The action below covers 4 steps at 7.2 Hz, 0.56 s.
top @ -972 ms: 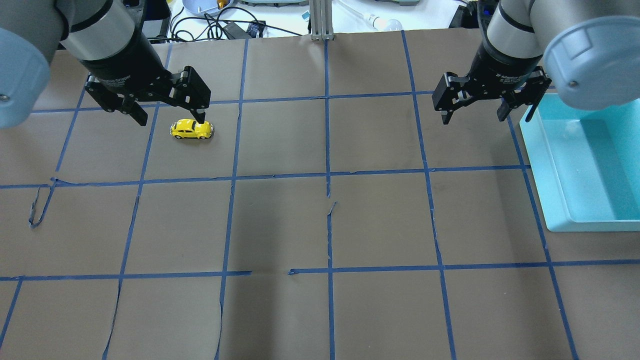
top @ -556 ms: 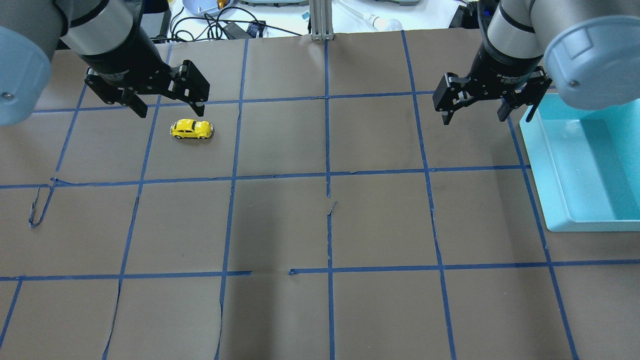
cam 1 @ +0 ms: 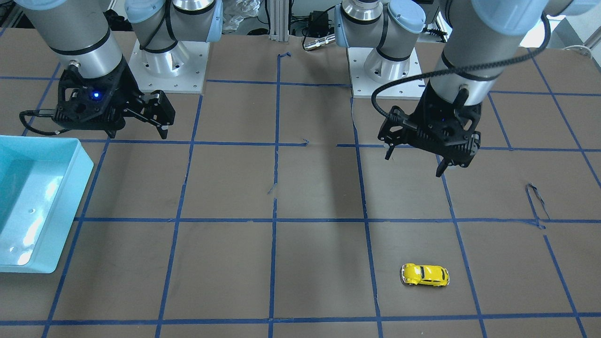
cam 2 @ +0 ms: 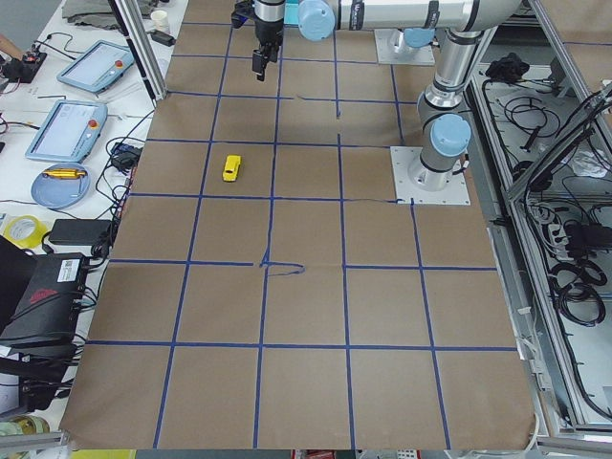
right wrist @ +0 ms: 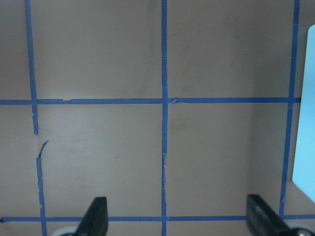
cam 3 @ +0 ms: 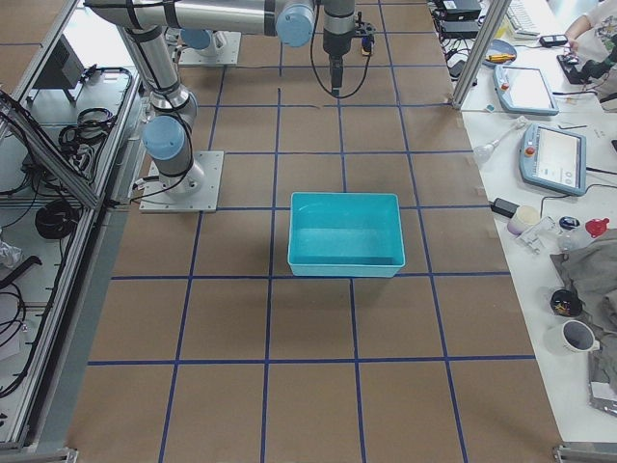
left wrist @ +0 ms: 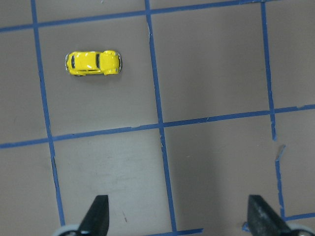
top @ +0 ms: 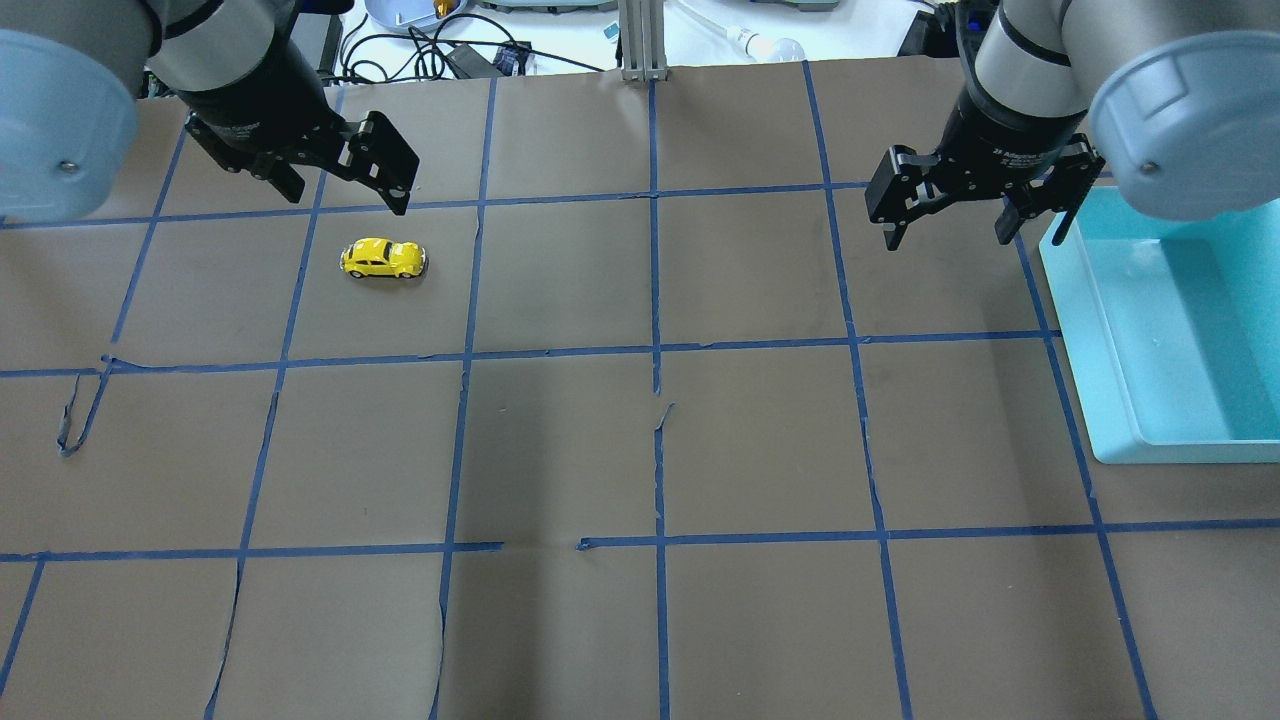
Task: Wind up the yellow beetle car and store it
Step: 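Lower the left gripper over the yellow beetle car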
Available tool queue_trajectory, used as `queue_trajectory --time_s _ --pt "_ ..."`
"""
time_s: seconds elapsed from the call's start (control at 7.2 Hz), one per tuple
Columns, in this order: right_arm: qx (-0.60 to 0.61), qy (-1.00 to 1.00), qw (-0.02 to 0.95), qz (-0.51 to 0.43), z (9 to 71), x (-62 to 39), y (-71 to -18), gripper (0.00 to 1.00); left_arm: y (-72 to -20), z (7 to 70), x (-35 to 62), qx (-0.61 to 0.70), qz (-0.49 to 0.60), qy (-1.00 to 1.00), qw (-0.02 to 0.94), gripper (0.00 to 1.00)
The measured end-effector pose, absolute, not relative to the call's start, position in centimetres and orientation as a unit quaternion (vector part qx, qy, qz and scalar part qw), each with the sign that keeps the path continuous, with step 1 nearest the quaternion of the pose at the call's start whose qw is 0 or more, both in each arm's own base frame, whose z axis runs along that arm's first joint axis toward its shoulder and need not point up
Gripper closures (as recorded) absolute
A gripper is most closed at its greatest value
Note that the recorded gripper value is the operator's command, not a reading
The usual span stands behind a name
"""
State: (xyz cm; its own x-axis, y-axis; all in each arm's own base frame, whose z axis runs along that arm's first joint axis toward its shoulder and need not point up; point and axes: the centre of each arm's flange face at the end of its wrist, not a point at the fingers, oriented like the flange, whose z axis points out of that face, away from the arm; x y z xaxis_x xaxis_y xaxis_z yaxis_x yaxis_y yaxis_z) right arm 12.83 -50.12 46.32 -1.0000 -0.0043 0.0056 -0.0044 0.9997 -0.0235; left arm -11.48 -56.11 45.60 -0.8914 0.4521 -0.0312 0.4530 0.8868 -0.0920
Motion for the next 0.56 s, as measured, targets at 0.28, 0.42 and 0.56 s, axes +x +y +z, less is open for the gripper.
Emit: queue_trajectory --time_s 0.28,0.42,0.56 --pt "-0.014 -1.0 -0.002 0.016 46.5 13.0 -50.2 0.0 -59.6 41.0 -6.6 0.369 -0.023 0.929 -0.001 0.0" --pt "-0.022 -1.0 -0.013 0.016 46.4 13.2 -50.3 0.0 -61.0 38.5 -4.4 0.428 -0.017 0.903 -0.015 0.0" --pt "-0.026 -0.999 -0.028 0.015 46.4 13.5 -50.4 0.0 -62.6 36.1 -2.7 0.488 -0.015 0.872 -0.024 0.0"
